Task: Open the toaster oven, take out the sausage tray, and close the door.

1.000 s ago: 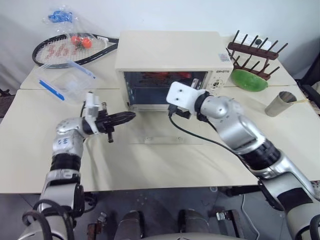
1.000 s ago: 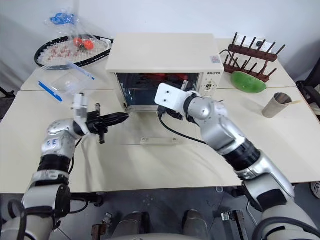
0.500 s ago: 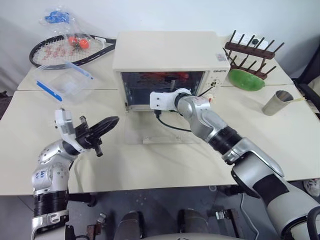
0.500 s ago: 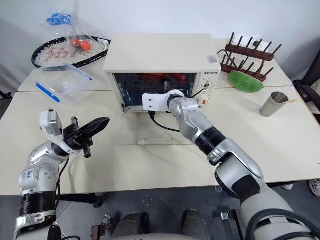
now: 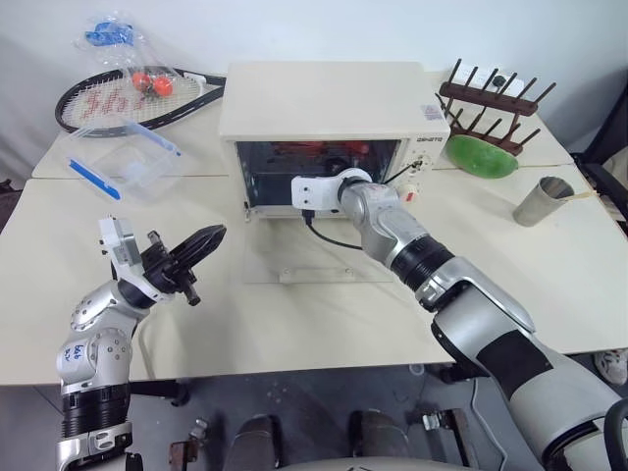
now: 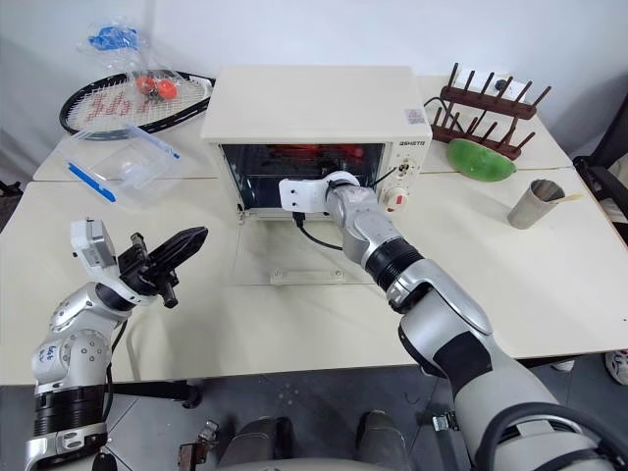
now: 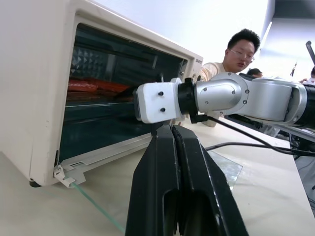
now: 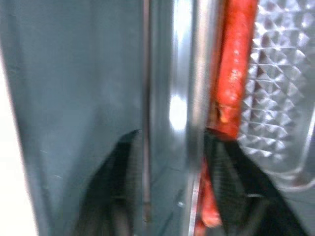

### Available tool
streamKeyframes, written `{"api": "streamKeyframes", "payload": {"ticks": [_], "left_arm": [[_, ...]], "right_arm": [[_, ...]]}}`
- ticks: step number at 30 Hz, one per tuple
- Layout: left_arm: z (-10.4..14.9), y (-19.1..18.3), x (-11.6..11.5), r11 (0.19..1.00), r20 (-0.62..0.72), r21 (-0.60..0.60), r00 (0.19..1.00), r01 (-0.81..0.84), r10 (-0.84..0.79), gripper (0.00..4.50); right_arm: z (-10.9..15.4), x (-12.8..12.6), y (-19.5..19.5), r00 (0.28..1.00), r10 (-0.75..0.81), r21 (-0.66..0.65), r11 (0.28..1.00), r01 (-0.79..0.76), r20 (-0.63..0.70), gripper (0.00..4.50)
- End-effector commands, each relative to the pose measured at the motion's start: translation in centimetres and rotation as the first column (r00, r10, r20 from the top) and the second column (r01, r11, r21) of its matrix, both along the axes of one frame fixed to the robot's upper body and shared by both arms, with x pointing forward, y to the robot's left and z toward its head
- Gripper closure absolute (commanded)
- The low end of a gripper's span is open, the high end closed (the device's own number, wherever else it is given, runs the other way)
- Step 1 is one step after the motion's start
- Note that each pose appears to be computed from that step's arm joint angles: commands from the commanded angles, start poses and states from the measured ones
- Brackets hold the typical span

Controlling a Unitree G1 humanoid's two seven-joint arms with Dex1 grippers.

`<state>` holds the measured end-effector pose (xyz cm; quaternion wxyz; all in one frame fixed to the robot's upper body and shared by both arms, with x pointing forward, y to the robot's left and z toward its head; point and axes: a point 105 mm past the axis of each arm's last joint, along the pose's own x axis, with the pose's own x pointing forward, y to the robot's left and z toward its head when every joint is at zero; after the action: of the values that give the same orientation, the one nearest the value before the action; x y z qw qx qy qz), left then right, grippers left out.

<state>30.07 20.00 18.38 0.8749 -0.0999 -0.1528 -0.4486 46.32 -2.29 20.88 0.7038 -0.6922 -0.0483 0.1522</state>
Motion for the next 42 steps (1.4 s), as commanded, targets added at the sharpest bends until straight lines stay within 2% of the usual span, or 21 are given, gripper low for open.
{"api": "streamKeyframes", "payload": {"ticks": [1,3,13,16,27,34,42], "left_arm": [[1.1,0.3,0.4,1.0,-0.001,-0.023,1.0,-0.019,0.019,4.31],[1.3,0.5,0.6,0.999,-0.011,-0.038,1.0,-0.025,0.024,3.94],[1.9,1.1,0.5,1.0,0.011,-0.02,1.0,-0.017,0.017,0.94],[2.0,1.4,1.2,0.998,0.024,0.006,0.998,-0.055,0.055,0.06],[1.5,1.4,2.4,0.996,-0.041,0.026,0.996,-0.08,0.082,0.02],[2.0,1.5,2.6,0.996,-0.108,-0.041,0.992,-0.077,0.072,0.02],[1.4,1.6,2.9,0.997,-0.252,-0.025,0.965,-0.08,0.071,0.02]], "right_arm": [[1.6,0.1,0.1,0.998,0.0,0.009,1.0,0.0,0.057,3.94],[1.8,0.1,0.1,0.998,0.002,0.008,1.0,-0.002,0.07,4.49],[2.3,-1.6,0.5,0.992,0.068,0.024,0.997,-0.071,0.106,4.5],[2.4,-2.7,0.6,0.988,0.097,0.023,0.995,-0.101,0.118,4.5],[1.6,-6.2,0.3,0.968,0.162,-0.029,0.987,-0.16,0.191,4.5],[1.2,-9.3,0.2,0.928,0.227,-0.071,0.974,-0.215,0.297,4.5],[0.7,-12.1,-0.4,0.907,0.279,-0.076,0.96,-0.269,0.315,4.5]]}}
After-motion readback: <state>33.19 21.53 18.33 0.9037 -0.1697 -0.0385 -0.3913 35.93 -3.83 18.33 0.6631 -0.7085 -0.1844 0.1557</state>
